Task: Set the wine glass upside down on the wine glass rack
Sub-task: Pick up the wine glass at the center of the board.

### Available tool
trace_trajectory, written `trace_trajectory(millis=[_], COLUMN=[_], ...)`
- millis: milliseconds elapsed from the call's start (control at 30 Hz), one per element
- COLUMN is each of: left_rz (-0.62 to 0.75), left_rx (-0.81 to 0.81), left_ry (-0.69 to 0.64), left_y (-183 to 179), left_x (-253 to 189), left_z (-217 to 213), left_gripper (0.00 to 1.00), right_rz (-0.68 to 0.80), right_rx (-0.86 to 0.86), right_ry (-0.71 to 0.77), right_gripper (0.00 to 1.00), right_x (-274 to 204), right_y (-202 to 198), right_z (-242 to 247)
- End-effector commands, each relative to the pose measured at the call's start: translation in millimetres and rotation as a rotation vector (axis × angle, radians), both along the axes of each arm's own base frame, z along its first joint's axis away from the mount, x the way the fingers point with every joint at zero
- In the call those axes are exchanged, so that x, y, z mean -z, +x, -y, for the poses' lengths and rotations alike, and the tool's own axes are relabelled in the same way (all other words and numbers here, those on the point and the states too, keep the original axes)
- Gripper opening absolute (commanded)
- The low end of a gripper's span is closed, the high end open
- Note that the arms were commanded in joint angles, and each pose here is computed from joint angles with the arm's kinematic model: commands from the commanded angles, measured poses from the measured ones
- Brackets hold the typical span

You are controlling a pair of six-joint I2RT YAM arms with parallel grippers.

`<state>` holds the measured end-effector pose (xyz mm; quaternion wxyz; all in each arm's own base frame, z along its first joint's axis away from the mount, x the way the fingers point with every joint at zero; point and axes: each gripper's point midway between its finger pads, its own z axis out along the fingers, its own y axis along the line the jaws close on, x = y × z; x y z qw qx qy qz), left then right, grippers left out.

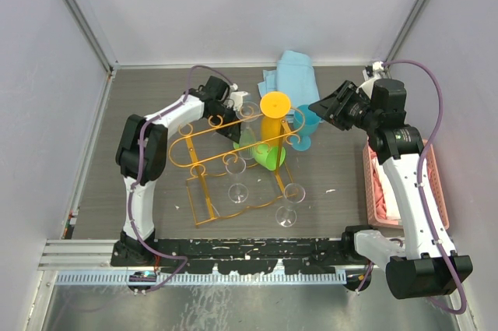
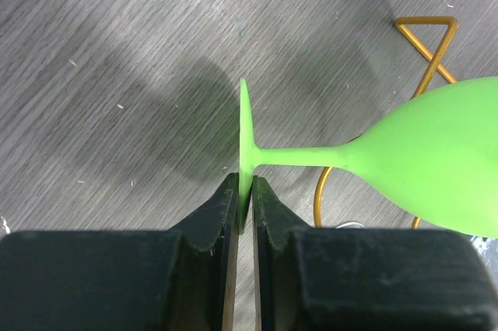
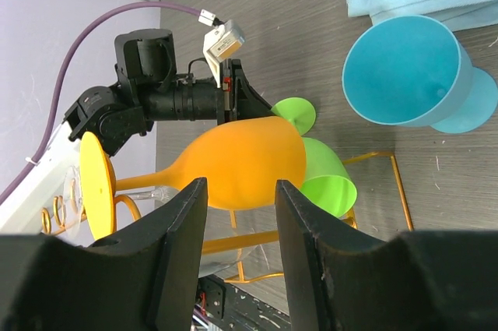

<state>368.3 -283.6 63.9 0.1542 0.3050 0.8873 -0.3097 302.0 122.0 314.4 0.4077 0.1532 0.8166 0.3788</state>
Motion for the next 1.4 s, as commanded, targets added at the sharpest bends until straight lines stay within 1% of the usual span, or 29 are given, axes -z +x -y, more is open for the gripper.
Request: trace_trajectory(millis=[0, 200, 433, 967, 1367], left_rz=[0.087, 0.086, 0.118, 0.167, 0.167], left_rx=[0.016, 0.007, -0.028, -0.058, -0.098], left_ry=[-0.01, -0.013, -0.01, 0.069, 0.12], left_y=[6, 7, 14, 19, 27], left_x=[-33, -36, -43, -45, -36], left_z=[0, -4, -13, -31, -42], left_gripper=[0.12, 0.12, 0.11, 0.09, 0.08], right_rz=[0.092, 0.089, 0.088, 0.092, 0.091], right_rx=[-0.011, -0.015, -0.016, -0.022, -0.023], right_ry=[0.019, 0.025, 0.025, 0.032, 0.035], right_gripper=[0.46, 0.46, 0.46, 0.46, 0.46], right_x=[-24, -24, -22, -23, -24], right_y=[-1, -1, -1, -3, -2], right_z=[-2, -2, -3, -4, -4])
